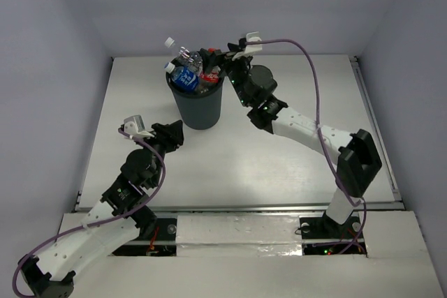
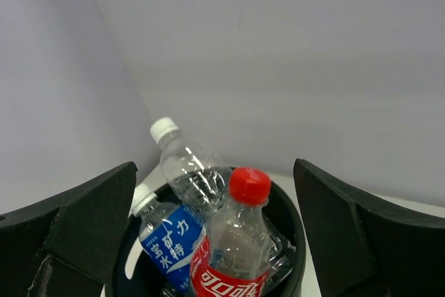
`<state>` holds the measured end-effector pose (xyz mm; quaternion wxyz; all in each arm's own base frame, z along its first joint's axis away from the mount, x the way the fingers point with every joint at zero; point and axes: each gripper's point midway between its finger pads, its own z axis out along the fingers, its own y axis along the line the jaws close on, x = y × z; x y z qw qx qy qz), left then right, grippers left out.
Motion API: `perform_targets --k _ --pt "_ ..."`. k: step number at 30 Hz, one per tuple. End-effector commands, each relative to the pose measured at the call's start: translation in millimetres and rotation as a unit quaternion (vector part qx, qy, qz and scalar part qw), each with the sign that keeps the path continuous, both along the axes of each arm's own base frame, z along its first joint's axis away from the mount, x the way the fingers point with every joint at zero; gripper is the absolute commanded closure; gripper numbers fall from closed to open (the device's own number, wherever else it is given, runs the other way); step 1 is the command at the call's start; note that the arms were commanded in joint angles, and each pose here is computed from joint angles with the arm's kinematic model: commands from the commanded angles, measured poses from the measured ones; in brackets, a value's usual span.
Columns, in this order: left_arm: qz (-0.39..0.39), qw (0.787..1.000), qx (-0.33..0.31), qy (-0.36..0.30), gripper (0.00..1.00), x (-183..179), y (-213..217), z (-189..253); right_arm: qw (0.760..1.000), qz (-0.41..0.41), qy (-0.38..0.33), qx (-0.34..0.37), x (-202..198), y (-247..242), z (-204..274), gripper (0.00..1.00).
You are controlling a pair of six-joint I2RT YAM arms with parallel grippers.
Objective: Put the plastic bottles in the bin
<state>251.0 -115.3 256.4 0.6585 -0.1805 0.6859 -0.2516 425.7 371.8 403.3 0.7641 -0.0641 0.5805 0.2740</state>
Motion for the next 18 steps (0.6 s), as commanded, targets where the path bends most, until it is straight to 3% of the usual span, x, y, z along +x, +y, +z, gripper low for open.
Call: perform_targets --k 1,4,5,6,9,10,12,13,18 --pt "-0.017 0.999 -0.028 -0.028 0.51 -3 -5 27 0.997 -0.025 -0.025 0.065 -27 -37 59 0.00" --pt "-0.033 0.998 -0.038 -0.040 0.36 -7 -8 36 0.995 -0.048 -0.009 0.083 -40 -64 54 0.00" --pt "-0.037 0.997 -0.042 -0.045 0.31 -9 -9 40 0.993 -0.051 -0.018 0.107 -57 -84 73 0.01" --pt "-0.045 0.996 -0.048 -0.053 0.29 -12 -10 46 0.992 -0.057 0.000 0.116 -62 -94 58 0.05" --pt "-0.050 0.995 -0.060 -0.068 0.23 -16 -7 60 0.981 -0.065 -0.004 0.181 -99 -143 78 0.34" --pt "-0.050 0.994 -0.062 -0.071 0.22 -18 -6 64 0.981 -0.070 0.011 0.179 -104 -151 57 0.55" --pt "-0.049 0.994 -0.066 -0.076 0.21 -20 -3 71 0.970 -0.087 0.016 0.227 -130 -191 63 0.70" --pt "-0.047 0.994 -0.067 -0.078 0.21 -21 -1 73 0.970 -0.095 0.032 0.222 -134 -199 42 0.78" --pt "-0.041 0.993 -0.072 -0.082 0.18 -26 6 79 0.954 -0.132 0.053 0.265 -185 -274 13 0.77"
